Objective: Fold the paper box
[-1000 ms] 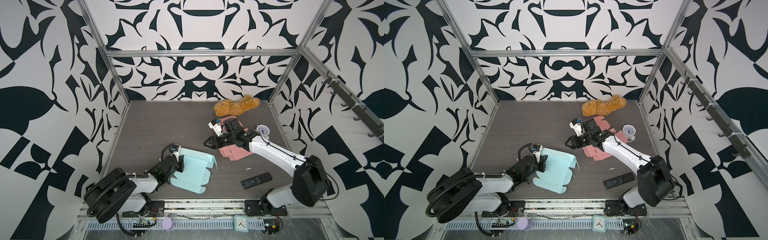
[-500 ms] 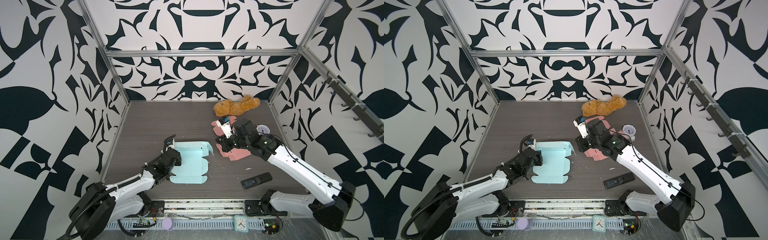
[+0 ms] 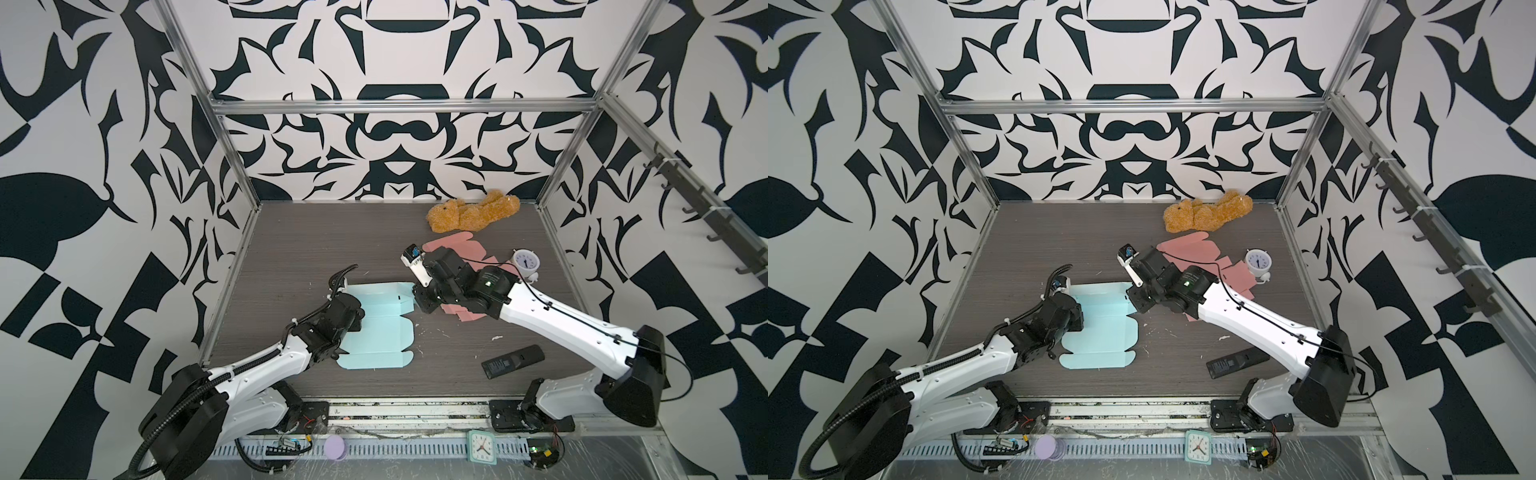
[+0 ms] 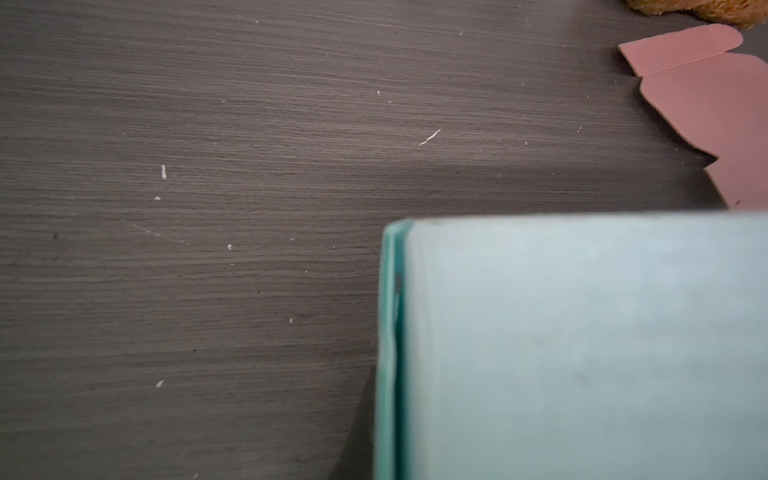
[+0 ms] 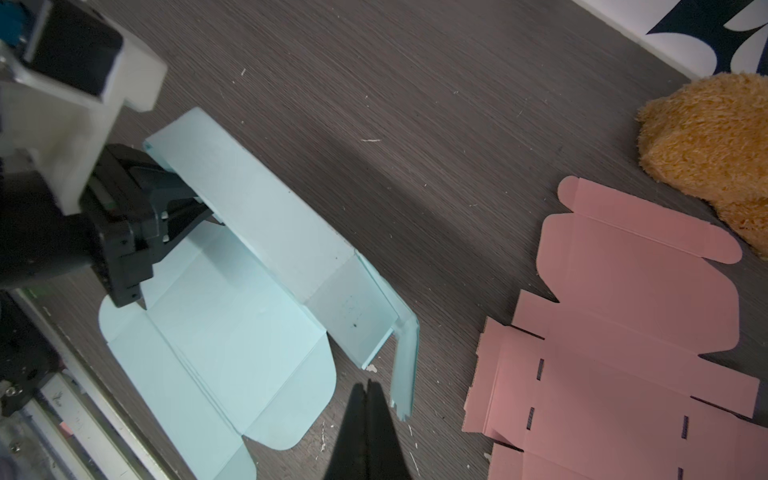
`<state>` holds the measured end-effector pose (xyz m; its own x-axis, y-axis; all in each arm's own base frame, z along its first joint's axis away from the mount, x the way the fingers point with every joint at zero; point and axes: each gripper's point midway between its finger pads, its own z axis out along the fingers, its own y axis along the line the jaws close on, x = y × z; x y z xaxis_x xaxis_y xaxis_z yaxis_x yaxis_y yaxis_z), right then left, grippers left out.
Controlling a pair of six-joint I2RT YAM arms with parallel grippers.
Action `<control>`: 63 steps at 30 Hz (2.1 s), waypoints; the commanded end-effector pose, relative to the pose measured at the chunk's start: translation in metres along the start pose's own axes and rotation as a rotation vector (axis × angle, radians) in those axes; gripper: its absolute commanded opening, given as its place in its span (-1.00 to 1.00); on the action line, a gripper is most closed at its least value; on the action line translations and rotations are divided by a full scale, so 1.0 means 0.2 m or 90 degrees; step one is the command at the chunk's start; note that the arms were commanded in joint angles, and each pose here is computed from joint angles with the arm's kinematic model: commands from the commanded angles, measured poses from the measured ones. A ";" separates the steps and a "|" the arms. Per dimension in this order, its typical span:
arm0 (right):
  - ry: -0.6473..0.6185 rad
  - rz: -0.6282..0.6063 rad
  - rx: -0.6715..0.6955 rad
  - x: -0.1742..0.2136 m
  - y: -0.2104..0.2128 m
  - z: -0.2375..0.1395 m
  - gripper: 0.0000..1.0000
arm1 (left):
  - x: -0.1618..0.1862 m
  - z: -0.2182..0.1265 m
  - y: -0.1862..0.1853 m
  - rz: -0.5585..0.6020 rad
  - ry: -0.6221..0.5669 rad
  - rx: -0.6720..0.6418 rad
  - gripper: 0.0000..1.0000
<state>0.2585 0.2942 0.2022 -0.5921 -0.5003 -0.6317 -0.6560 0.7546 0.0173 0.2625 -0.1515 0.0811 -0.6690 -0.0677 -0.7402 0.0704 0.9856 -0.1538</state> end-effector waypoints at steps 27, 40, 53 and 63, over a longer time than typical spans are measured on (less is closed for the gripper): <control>-0.042 -0.080 -0.026 -0.15 0.15 0.08 -1.00 | -0.12 -0.08 -0.05 -0.044 -0.036 0.042 -0.96; -0.298 -0.059 -0.068 -0.24 0.09 -0.42 -1.00 | -0.19 -0.12 -0.01 -0.139 -0.026 0.132 -0.93; -0.394 0.183 -0.266 -0.09 -0.04 -0.31 -1.00 | -0.35 -0.26 -0.05 -0.252 -0.041 0.277 -0.93; -0.451 0.272 -0.384 -0.18 0.01 -0.27 -1.00 | -0.37 -0.29 -0.17 -0.250 -0.011 0.354 -0.88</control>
<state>0.2538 0.2855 0.2175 -0.6089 0.1578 -0.7774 -0.6324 0.4951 0.5958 0.2643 -0.1591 0.1570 -0.7143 -0.4067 -0.5695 0.1392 0.7149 -0.6852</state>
